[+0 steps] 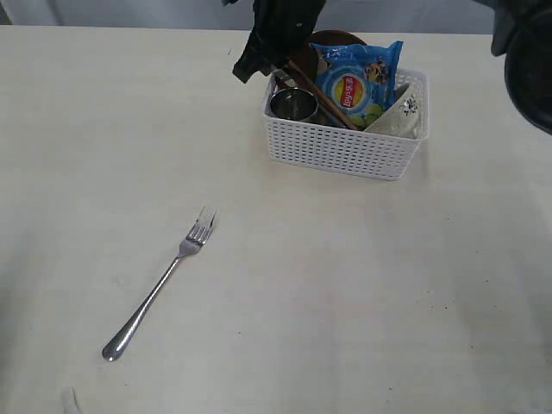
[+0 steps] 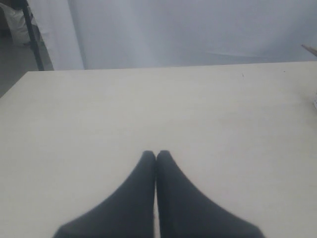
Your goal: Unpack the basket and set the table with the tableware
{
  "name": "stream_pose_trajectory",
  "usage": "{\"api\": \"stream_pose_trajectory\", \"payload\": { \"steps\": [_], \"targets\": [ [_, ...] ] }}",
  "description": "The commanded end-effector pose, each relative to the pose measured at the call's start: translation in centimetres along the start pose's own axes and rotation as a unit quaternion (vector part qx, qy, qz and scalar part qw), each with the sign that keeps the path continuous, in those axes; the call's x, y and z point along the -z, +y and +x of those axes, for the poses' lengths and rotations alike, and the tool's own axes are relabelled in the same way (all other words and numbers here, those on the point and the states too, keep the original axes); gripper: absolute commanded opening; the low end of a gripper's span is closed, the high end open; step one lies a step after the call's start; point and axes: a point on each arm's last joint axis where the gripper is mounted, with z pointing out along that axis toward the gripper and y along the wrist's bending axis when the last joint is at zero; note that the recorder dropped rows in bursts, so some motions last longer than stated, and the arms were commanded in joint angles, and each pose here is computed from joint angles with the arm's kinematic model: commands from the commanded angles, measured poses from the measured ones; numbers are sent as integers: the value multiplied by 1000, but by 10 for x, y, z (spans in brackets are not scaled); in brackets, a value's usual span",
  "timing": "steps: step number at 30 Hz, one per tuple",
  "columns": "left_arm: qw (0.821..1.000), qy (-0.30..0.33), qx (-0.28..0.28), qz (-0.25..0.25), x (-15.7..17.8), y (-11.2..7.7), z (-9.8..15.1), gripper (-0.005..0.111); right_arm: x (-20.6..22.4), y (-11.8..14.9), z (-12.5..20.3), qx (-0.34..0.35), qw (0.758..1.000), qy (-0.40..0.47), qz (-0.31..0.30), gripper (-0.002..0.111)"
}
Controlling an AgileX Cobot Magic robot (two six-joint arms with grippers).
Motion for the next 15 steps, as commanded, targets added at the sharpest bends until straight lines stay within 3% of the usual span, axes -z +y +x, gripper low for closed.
{"api": "stream_pose_trajectory", "payload": {
  "steps": [1,4,15],
  "targets": [
    [1000,0,3,0,0,0,1,0,-2,-3,2,5,1000,3,3,8],
    [1000,0,3,0,0,0,1,0,-1,-2,1,9,1000,2,4,-1],
    [1000,0,3,0,0,0,1,0,4,-2,1,38,999,7,10,-1]
  ]
}}
